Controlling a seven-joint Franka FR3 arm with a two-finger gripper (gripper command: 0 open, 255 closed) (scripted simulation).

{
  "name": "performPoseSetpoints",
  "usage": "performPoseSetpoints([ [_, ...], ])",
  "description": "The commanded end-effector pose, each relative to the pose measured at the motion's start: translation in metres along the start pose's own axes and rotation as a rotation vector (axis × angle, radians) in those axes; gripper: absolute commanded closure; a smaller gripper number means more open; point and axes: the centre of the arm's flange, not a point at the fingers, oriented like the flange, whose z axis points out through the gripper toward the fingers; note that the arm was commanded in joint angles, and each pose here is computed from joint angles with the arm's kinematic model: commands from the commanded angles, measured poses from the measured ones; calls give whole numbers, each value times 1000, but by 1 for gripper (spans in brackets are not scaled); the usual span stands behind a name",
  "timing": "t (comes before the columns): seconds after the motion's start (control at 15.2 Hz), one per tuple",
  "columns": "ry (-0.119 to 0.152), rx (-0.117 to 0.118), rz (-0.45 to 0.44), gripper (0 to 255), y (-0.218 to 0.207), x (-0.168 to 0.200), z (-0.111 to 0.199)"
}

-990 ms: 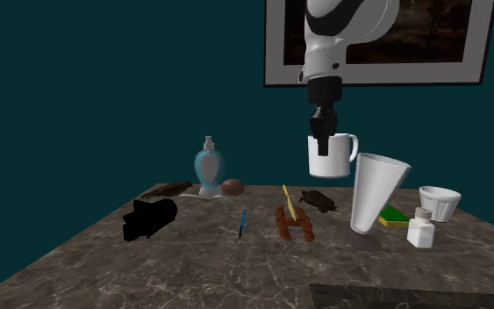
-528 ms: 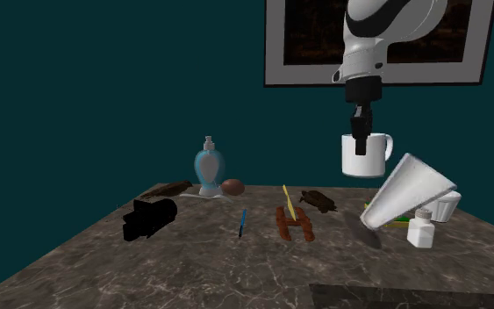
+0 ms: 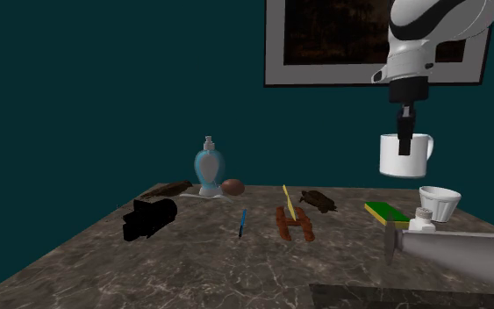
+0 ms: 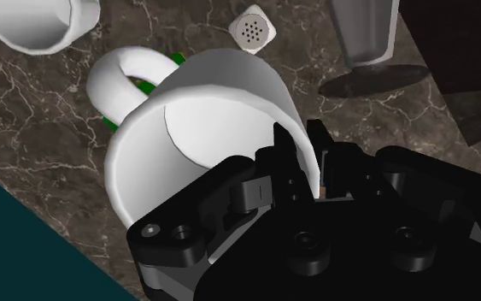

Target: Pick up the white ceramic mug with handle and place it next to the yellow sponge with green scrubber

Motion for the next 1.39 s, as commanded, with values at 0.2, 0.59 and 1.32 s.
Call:
performPoseSetpoints([
  [0.2, 0, -1, -2, 255, 41, -51, 5],
  [0.59, 0, -1, -2, 255, 90, -113, 8],
  [1.32, 0, -1, -2, 255, 146, -183, 34],
])
